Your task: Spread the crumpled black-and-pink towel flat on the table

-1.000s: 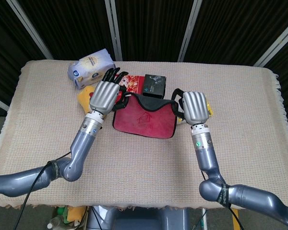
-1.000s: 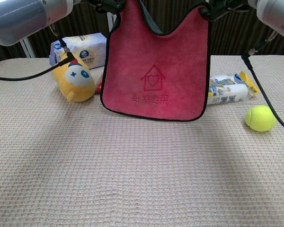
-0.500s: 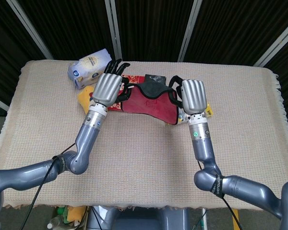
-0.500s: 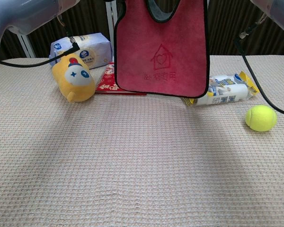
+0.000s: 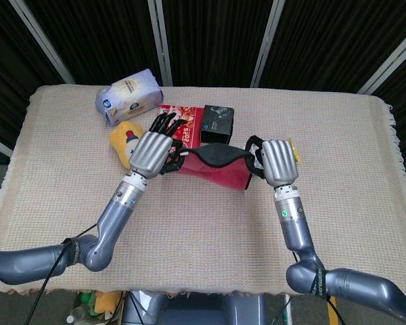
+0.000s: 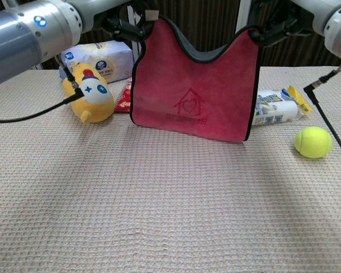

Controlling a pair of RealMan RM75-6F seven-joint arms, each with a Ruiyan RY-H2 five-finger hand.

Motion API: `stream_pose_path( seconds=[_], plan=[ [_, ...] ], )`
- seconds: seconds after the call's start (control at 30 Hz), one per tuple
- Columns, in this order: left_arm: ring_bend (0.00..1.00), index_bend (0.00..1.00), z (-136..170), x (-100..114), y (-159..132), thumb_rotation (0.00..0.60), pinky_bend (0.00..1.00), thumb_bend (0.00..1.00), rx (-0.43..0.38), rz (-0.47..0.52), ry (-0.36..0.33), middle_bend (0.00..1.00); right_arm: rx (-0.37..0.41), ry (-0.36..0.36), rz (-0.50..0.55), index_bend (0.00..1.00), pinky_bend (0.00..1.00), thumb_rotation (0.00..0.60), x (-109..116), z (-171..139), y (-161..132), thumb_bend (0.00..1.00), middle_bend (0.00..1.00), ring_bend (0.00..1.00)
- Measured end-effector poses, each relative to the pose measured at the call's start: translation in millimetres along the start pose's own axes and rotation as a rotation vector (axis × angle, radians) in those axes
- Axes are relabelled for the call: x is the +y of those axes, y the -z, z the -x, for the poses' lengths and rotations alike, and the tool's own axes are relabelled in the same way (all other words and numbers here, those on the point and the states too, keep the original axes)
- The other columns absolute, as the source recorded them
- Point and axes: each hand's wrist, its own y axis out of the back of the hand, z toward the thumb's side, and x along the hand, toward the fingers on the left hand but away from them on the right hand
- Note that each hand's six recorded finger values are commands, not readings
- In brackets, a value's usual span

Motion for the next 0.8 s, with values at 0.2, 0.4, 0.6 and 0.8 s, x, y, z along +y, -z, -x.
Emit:
stream_pose_path(
  seconds=[0.2,0.4,0.6,0.8],
  plan=[
    [0.0,0.73,40.5,-21.8,7.9,0.6,0.0,0.59,-0.005,0.035,0.056,0.13,0.023,-0.055,-0.024,0.66,0.94,0.6,-16.5,-41.2,4.9,0.64,1.0,1.0],
    [0.0,0.73,70.0,-36.3,14.7,0.6,0.0,0.59,-0.009,0.055,0.094,0.13,0.037,-0.096,-0.042,0.66,0.94,0.6,-29.5,-73.2,7.1,0.64,1.0,1.0],
    [0.0,0.73,86.9,-37.5,14.3,0.6,0.0,0.6,-0.02,0.088,0.113,0.13,0.036,-0.119,-0.04,0.66,0.94,0.6,-33.1,-88.3,7.8,0.64,1.0,1.0],
    [0.0,0.73,101.9,-37.6,11.5,0.6,0.0,0.6,-0.036,0.1,0.128,0.13,0.039,-0.139,-0.028,0.66,0.94,0.6,-36.1,-101.8,8.9,0.64,1.0,1.0]
  ],
)
